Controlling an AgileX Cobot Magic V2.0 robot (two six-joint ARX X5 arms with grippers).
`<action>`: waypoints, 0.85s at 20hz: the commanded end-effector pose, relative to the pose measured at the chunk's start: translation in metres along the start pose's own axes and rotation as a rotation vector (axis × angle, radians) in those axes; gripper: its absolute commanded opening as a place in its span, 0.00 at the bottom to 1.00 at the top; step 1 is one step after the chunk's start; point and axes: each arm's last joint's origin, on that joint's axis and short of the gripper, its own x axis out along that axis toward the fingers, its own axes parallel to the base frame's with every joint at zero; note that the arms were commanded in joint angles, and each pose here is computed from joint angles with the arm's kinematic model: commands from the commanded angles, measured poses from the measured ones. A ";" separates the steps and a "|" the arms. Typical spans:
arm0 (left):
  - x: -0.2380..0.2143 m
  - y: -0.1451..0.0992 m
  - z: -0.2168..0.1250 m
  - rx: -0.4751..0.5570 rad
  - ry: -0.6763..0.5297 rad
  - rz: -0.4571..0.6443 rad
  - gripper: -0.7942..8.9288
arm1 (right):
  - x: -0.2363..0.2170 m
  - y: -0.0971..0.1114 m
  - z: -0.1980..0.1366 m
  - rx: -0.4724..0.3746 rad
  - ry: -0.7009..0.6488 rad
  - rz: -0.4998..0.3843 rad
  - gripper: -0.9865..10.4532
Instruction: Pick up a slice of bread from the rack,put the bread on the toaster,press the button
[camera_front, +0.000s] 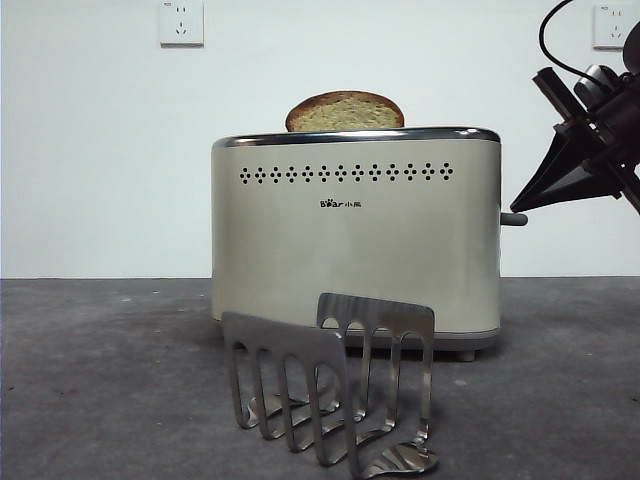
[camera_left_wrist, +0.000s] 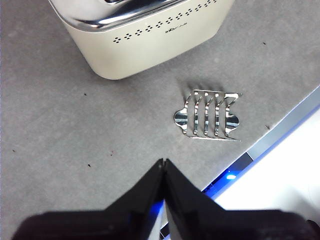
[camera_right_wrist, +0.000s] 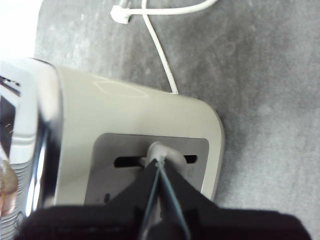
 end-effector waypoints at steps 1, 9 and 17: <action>-0.001 0.000 -0.002 -0.010 -0.004 0.002 0.07 | 0.007 -0.008 -0.002 0.012 0.021 -0.022 0.08; -0.001 0.002 -0.001 -0.005 -0.016 0.072 0.07 | 0.023 -0.027 -0.007 0.084 0.091 -0.046 0.08; -0.001 0.003 -0.001 -0.004 -0.017 0.078 0.07 | 0.038 -0.046 -0.017 0.127 0.180 -0.083 0.08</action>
